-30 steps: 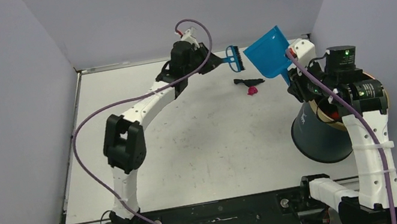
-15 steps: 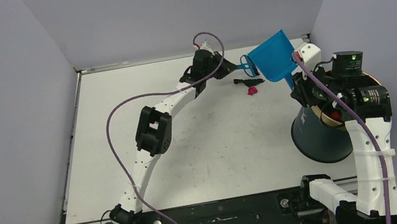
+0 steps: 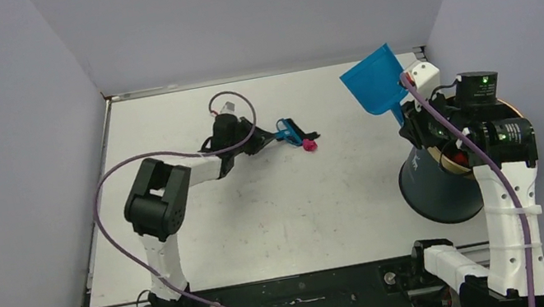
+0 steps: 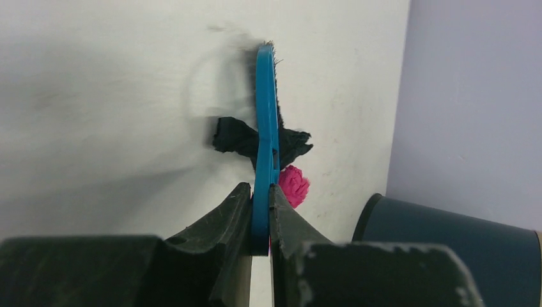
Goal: Sweep away the paper scraps from the table
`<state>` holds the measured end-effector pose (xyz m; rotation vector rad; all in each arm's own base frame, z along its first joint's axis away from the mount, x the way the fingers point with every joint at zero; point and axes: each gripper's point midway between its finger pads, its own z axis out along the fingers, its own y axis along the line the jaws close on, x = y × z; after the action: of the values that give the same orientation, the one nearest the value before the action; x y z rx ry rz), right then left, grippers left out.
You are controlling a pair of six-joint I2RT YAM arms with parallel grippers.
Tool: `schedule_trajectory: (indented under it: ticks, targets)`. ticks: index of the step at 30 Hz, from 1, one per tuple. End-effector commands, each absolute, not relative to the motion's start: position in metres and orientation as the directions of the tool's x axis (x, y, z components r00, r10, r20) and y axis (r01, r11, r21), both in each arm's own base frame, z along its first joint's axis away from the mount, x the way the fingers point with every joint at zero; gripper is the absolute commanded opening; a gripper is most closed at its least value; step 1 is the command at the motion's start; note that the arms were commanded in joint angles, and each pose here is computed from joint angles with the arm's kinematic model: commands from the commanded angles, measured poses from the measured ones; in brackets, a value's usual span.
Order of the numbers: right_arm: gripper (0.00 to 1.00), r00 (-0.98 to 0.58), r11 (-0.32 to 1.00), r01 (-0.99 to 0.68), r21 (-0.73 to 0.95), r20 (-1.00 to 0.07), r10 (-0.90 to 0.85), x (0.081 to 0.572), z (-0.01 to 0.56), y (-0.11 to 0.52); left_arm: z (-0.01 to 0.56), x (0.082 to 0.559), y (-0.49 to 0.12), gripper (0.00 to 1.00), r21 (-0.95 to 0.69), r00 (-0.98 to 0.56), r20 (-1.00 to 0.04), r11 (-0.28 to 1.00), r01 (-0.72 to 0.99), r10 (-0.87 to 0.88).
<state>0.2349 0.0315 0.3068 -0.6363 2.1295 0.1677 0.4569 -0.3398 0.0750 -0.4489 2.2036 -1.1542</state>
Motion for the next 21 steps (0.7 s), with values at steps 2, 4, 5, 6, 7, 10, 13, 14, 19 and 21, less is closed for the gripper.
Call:
schedule_trajectory:
  ticks: [2, 4, 5, 6, 7, 10, 13, 14, 19, 21]
  targets:
    - [0.05, -0.426, 0.845, -0.515, -0.144, -0.813, -0.397, 0.235, 0.319, 0.034, 0.058, 0.417, -0.248, 0.0, -0.775, -0.684, -0.376, 0.617, -0.137, -0.625]
    - [0.05, -0.429, 0.84, -0.524, -0.141, -0.809, -0.403, 0.236, 0.317, 0.034, 0.064, 0.396, -0.229, 0.0, -0.761, -0.671, -0.403, 0.635, -0.132, -0.622]
    - [0.05, -0.43, 0.835, -0.532, -0.139, -0.806, -0.408, 0.236, 0.316, 0.035, 0.076, 0.388, -0.219, 0.0, -0.751, -0.649, -0.437, 0.65, -0.117, -0.622]
    - [0.05, -0.434, 0.832, -0.539, -0.132, -0.802, -0.409, 0.237, 0.315, 0.036, 0.085, 0.382, -0.21, 0.0, -0.732, -0.63, -0.472, 0.673, -0.11, -0.617]
    - [0.05, -0.439, 0.826, -0.549, -0.126, -0.798, -0.414, 0.238, 0.313, 0.037, 0.096, 0.378, -0.201, 0.0, -0.713, -0.604, -0.511, 0.694, -0.1, -0.612]
    - [0.05, -0.454, 0.804, -0.583, -0.114, -0.776, -0.439, 0.242, 0.308, 0.041, 0.137, 0.37, -0.178, 0.0, -0.665, -0.508, -0.611, 0.742, -0.087, -0.607]
    - [0.05, -0.476, 0.781, -0.616, -0.1, -0.742, -0.472, 0.249, 0.3, 0.044, 0.19, 0.365, -0.165, 0.0, -0.625, -0.408, -0.705, 0.78, -0.031, -0.58]
    - [0.05, -0.485, 0.773, -0.627, -0.096, -0.729, -0.484, 0.252, 0.297, 0.045, 0.205, 0.364, -0.161, 0.0, -0.599, -0.385, -0.735, 0.801, -0.017, -0.558]
    - [0.05, -0.486, 0.683, -0.721, -0.112, -0.621, -0.615, 0.259, 0.263, 0.067, 0.235, 0.358, -0.145, 0.0, -0.356, -0.467, -0.83, 0.934, 0.021, -0.306]
    - [0.05, -0.476, 0.644, -0.753, -0.134, -0.565, -0.674, 0.26, 0.247, 0.071, 0.241, 0.36, -0.143, 0.0, -0.234, -0.527, -0.834, 0.97, 0.067, -0.165]
